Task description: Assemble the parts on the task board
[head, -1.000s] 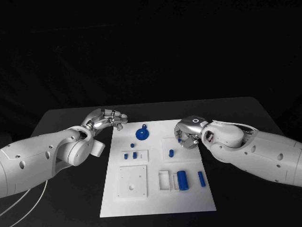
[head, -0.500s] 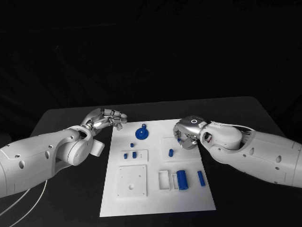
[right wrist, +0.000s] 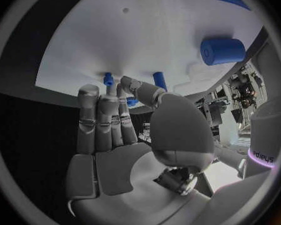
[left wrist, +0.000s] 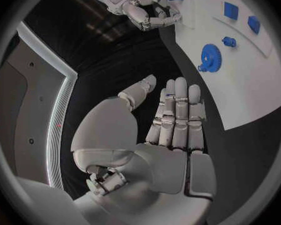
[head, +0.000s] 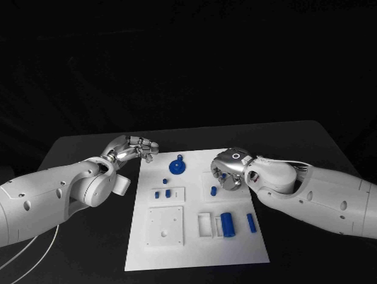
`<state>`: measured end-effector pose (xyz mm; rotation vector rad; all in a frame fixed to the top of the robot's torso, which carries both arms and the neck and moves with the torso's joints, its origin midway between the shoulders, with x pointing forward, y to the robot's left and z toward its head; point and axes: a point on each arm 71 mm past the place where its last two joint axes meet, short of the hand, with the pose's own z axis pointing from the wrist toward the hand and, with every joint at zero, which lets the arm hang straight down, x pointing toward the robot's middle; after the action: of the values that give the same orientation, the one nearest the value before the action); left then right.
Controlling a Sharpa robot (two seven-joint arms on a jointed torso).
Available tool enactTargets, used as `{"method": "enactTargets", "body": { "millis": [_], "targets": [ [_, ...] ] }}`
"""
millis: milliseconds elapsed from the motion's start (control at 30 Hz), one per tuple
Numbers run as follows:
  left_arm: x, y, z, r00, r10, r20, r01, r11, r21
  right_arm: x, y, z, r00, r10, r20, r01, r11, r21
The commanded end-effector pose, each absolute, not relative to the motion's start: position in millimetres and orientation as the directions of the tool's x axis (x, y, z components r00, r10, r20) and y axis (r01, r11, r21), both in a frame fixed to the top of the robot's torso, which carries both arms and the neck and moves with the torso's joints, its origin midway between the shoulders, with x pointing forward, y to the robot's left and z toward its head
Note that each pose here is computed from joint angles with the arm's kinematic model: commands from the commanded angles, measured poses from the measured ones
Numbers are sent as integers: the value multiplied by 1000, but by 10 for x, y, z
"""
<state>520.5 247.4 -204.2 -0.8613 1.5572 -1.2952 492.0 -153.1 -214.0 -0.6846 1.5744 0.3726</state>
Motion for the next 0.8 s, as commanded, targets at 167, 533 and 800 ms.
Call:
{"method": "enactTargets", "body": {
  "millis": [167,533,800],
  "targets": [
    [5204,2461,-2037,-360,-913,-193,29,196,-980,4919,-1567,-2195,0,-263,-965,-602,771,-210],
    [5202,2456,-2040,-364,-911,-192,24,196,-980,4908,-1585,-2161,19,-222,-975,-593,783,-189],
    [5203,2459,-2042,-365,-911,-191,23,197,-980,4901,-1598,-2160,14,-222,-975,-591,785,-187]
  ]
}}
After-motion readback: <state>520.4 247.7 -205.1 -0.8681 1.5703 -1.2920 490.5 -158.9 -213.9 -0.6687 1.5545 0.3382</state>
